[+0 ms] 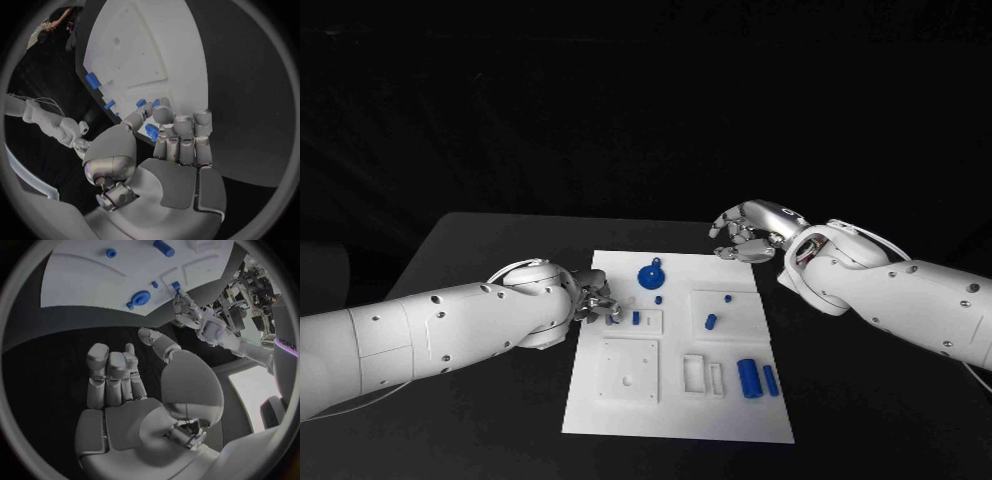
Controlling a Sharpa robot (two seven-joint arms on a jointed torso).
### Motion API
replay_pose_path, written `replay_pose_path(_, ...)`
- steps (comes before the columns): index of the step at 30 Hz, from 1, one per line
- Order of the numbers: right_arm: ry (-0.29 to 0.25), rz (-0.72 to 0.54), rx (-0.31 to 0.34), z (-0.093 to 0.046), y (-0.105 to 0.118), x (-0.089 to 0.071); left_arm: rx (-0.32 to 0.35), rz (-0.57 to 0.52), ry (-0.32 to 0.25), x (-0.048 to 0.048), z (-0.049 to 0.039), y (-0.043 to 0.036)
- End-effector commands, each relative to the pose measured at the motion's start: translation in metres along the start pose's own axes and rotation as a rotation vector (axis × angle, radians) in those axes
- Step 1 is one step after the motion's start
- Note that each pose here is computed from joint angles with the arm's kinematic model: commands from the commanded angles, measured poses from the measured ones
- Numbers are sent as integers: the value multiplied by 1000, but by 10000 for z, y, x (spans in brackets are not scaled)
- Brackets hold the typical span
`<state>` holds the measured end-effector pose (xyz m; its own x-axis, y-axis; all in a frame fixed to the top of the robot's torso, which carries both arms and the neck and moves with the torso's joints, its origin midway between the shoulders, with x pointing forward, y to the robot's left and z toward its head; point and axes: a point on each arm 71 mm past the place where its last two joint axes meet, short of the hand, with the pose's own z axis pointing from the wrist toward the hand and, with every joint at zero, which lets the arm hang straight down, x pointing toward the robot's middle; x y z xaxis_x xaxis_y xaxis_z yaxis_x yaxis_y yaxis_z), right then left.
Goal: Assemble the parts on the task board
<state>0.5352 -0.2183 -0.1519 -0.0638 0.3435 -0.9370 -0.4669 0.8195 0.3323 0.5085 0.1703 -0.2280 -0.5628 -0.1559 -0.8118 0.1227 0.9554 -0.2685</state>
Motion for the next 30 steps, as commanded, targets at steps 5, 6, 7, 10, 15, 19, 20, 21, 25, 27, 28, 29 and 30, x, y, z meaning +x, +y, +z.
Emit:
replay_pose_path(5,11,-5,-6,0,6,8,-23,28,50,83,18,32)
replay_pose_path(6,11,-5,-5,0,6,8,-23,27,49,81,21,32)
replay_pose_path(7,12,-5,-5,0,5,8,-22,26,48,80,23,30)
replay_pose_path(10,12,-5,-5,0,6,9,-22,26,47,79,27,24)
replay_pose_path(15,12,-5,-7,3,11,11,-17,27,49,82,36,-1)
replay_pose_path(19,12,-5,-6,3,9,11,-13,32,58,90,43,-25)
replay_pose_path(20,12,-5,-6,3,9,11,-13,35,62,94,44,-31)
replay_pose_path(21,12,-5,-6,2,10,11,-12,36,64,95,45,-33)
replay_pose_path(25,12,-6,-6,1,9,10,-11,41,75,105,48,-46)
replay_pose_path(27,12,-6,-6,0,9,9,-9,43,78,108,49,-52)
replay_pose_path(28,12,-6,-6,0,9,9,-9,42,78,107,50,-53)
replay_pose_path(29,12,-6,-6,0,9,9,-9,42,78,107,51,-53)
replay_pose_path(30,12,-6,-6,0,8,9,-9,41,77,106,53,-54)
